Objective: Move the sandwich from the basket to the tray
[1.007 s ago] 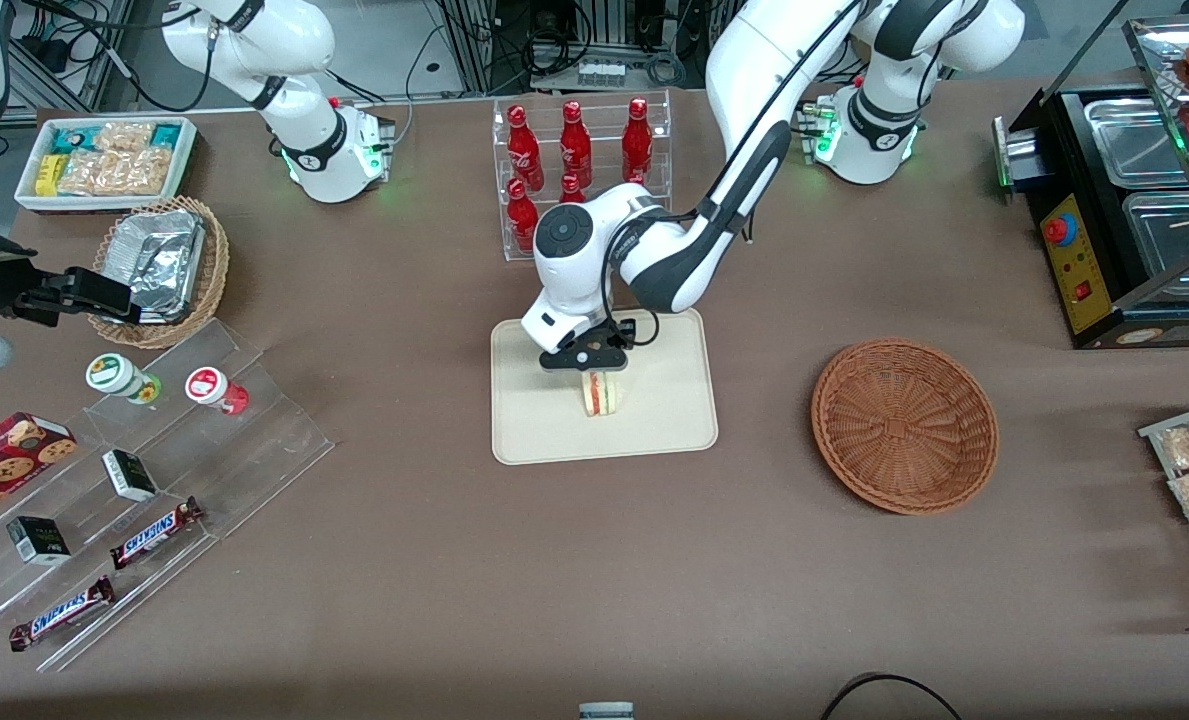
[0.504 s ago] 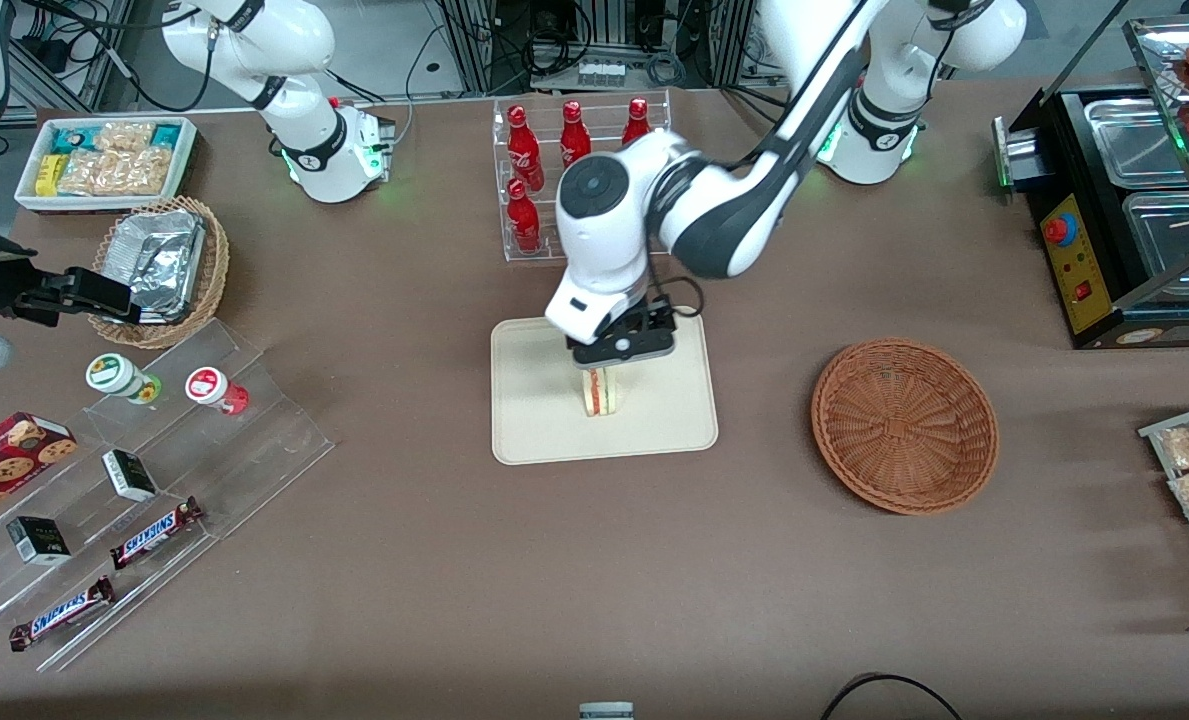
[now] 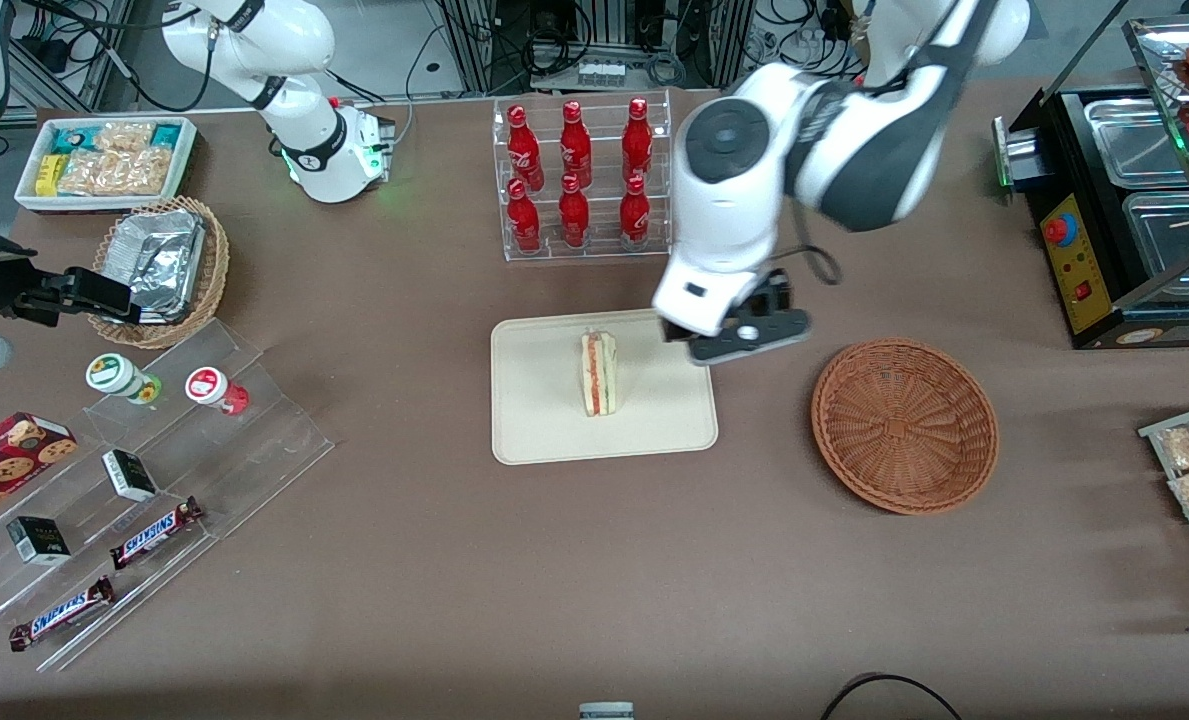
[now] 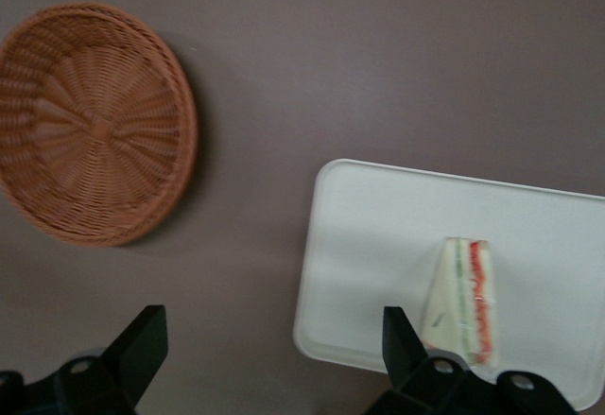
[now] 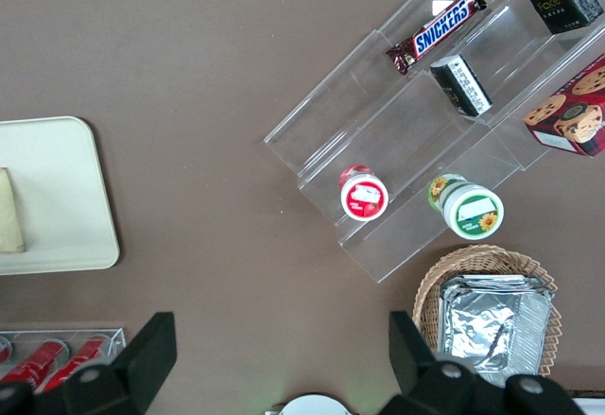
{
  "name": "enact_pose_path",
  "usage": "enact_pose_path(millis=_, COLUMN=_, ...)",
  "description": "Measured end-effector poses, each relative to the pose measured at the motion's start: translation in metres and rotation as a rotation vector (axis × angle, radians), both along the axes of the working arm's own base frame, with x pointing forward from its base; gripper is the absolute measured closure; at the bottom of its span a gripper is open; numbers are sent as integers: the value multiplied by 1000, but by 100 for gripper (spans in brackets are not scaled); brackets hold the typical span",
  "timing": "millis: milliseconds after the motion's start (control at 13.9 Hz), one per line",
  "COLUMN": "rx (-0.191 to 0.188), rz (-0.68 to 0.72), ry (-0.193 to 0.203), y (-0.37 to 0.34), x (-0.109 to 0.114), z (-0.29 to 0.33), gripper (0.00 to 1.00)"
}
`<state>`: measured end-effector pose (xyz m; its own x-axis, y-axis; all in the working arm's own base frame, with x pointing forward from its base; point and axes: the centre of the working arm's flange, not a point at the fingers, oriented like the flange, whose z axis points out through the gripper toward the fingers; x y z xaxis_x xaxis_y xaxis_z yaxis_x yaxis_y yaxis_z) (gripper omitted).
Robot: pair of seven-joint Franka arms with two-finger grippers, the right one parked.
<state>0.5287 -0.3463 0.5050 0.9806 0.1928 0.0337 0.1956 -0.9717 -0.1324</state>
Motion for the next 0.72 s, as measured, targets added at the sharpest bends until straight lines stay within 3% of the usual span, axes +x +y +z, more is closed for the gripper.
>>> enact_pose_path(millis=360, rx=-46, rz=-59, ry=64, y=137, x=21, z=68, gripper=0)
enact_pose_path(millis=719, rx=-100, rz=-158, ry=94, y=251, x=16, z=104, gripper=0)
